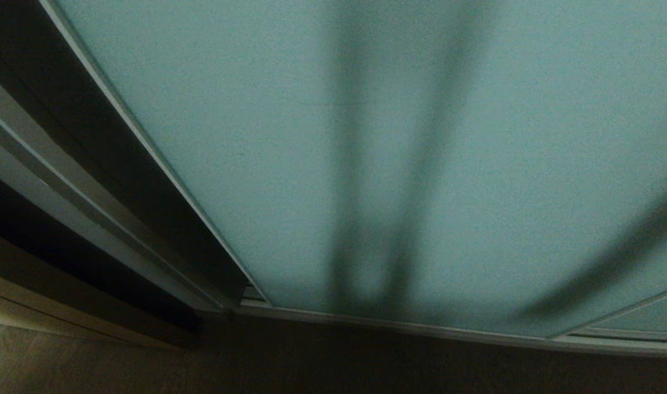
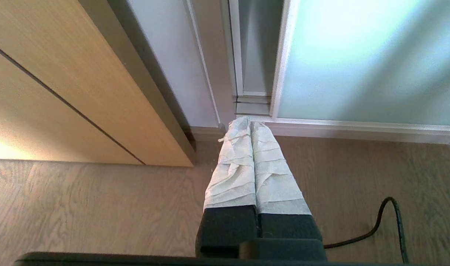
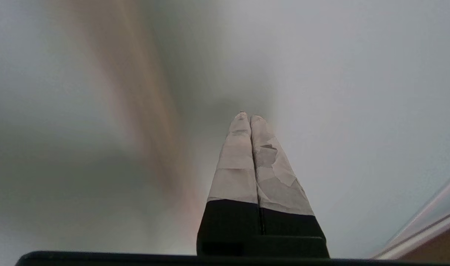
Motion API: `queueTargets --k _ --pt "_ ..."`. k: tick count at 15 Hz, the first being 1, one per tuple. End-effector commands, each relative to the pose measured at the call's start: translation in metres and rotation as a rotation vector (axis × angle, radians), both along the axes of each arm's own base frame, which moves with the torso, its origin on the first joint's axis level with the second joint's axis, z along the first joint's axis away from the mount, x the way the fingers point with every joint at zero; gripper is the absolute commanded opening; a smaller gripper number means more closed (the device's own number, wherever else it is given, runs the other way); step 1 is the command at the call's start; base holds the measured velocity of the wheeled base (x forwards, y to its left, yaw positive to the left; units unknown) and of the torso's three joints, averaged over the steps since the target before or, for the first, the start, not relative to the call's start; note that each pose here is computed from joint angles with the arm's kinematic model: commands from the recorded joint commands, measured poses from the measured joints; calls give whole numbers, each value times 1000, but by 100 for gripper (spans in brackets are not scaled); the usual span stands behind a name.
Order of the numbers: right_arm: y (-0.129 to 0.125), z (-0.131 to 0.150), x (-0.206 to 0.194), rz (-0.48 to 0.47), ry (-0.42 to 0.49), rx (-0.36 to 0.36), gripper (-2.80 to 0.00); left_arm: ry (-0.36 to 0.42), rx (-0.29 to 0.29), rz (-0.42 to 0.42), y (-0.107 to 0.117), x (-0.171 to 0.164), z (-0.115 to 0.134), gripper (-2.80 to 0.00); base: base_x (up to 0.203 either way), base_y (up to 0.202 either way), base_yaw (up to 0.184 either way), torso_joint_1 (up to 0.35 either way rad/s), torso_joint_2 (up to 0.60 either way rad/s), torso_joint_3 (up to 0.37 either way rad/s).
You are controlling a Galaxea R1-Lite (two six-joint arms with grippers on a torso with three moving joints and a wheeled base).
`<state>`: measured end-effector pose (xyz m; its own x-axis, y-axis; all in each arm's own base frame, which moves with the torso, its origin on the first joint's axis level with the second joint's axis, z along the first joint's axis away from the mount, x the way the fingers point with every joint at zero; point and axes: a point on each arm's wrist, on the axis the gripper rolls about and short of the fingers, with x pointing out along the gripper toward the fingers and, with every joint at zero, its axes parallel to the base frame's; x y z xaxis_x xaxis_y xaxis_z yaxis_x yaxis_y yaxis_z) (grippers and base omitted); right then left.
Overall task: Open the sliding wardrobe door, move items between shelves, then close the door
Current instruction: Close the door
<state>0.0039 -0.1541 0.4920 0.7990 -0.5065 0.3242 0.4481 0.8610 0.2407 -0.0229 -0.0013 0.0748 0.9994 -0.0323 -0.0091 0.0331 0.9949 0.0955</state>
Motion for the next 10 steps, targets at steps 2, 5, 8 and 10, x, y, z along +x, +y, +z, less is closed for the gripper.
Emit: queueTargets --k 2,5,8,10 --pt "-10 3 -2 -45 -29 -30 -280 2 1 0 0 0 0 -280 0 0 0 0 0 0" --pt "-26 6 -9 -78 -27 -51 -280 2 1 0 0 0 0 -280 0 0 0 0 0 0" --pt "-39 4 -14 -81 -22 -35 -280 2 1 0 0 0 0 -280 0 0 0 0 0 0" --pt "-41 2 -14 -58 -12 -12 -280 2 1 0 0 0 0 -280 0 0 0 0 0 0"
